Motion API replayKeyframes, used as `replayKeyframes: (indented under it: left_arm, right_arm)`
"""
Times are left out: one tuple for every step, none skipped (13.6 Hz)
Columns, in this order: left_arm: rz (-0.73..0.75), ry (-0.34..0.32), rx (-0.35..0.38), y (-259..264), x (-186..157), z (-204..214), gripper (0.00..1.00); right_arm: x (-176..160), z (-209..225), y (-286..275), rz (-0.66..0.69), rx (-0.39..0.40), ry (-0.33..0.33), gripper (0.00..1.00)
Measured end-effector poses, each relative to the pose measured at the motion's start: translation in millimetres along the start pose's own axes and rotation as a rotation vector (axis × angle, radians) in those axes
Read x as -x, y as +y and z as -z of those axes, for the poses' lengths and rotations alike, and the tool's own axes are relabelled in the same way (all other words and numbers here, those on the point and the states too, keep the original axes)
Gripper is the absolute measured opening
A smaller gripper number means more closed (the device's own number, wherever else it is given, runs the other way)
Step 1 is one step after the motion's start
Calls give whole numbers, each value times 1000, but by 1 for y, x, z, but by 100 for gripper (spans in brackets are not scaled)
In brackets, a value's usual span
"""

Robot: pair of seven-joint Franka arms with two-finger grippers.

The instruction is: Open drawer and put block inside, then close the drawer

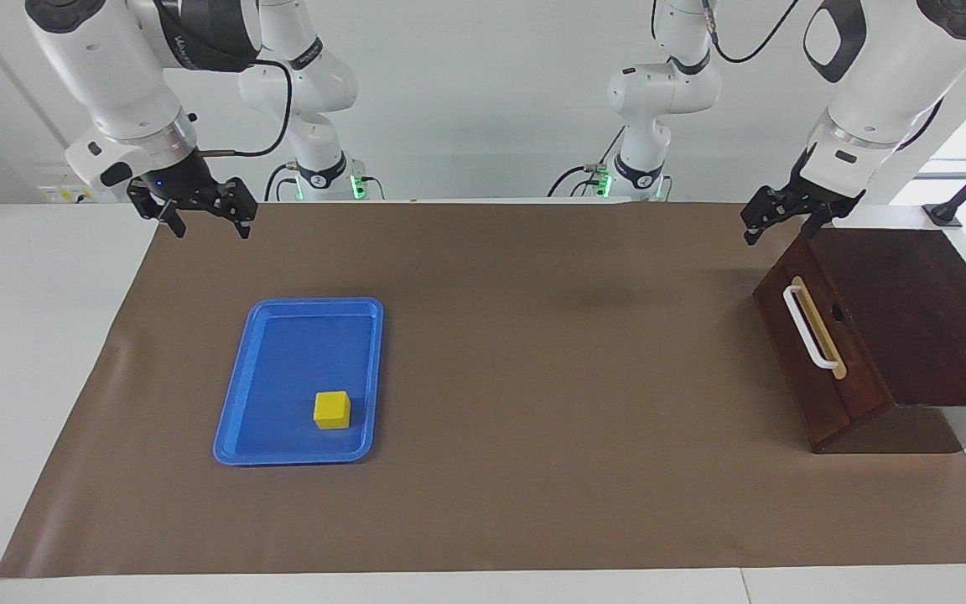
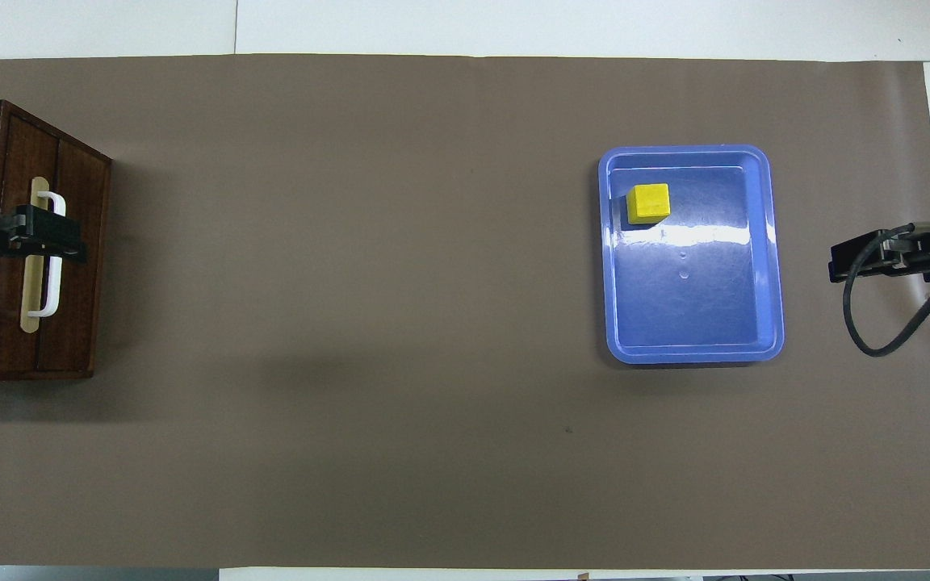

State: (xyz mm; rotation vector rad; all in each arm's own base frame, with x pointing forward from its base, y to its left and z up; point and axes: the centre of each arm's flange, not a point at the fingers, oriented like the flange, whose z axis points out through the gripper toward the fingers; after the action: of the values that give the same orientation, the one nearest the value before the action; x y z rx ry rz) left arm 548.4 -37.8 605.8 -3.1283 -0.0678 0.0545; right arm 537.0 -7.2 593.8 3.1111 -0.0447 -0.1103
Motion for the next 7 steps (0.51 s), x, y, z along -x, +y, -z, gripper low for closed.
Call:
replayKeyframes:
  left_arm:
    - [0,0,0,0,0,0,100]
    - [0,0,0,0,0,0,100]
    - [0,0,0,0,0,0,100]
    - [-2,0,0,0,0,0,100]
    - [-9,0,0,0,0,0,100]
    - [-20,0,0,0,0,0,100]
    - [-29,0,0,0,0,0,100]
  right_arm:
    - [0,0,0,0,0,0,100]
    - [0,0,0,0,0,0,100]
    - [0,0,0,0,0,-1,100]
    - [0,0,0,0,0,-2,100]
    - [0,0,0,0,0,-3,100]
    - [0,0,0,0,0,-3,100]
    - [0,0,0,0,0,-3,100]
